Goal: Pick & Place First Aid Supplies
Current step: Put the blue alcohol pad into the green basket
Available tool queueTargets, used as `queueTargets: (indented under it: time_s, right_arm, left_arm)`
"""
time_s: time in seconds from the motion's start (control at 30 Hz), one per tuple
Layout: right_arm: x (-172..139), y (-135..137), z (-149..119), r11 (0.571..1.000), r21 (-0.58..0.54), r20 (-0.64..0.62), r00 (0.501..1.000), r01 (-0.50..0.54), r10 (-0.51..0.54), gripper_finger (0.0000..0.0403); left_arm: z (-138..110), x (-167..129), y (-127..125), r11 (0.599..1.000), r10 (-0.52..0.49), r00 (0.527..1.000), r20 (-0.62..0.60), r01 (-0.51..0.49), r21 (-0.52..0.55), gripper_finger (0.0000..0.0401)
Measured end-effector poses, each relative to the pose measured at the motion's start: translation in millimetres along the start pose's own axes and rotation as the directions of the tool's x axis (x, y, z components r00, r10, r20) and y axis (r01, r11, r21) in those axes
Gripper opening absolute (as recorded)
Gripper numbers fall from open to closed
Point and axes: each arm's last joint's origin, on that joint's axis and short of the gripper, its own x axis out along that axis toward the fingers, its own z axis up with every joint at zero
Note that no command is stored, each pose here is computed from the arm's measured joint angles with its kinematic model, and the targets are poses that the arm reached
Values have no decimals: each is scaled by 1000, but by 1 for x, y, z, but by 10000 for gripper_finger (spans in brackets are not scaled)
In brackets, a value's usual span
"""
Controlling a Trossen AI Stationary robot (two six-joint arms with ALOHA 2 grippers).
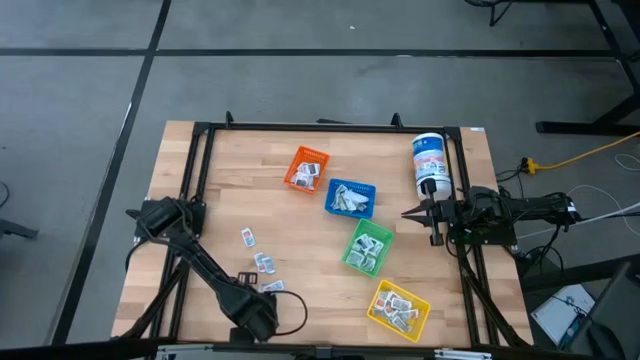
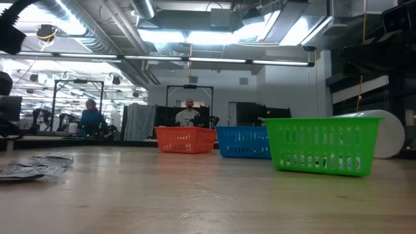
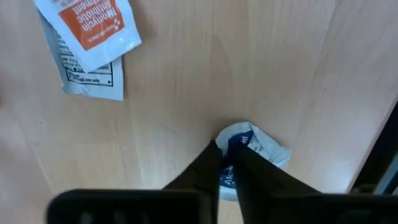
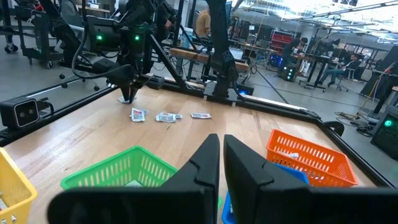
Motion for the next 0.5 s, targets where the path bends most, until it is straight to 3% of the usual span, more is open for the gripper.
queueTargets:
  time_s: [0.1,0.27,0.5]
  right_arm:
    - [0,0,0,1000,0,0,1000,0,0,26]
    - [0,0,0,1000,0,-1,1000,0,0,26]
    - [0,0,0,1000,0,0,1000,0,0,26]
  left_arm:
    - [3,-1,2,1000,-7,1000,3,7,9,7]
    - [11,-12,4,998,-34,999,34,32,48,4]
    - [30,-54,16,999,-42,950,310,32,36,2]
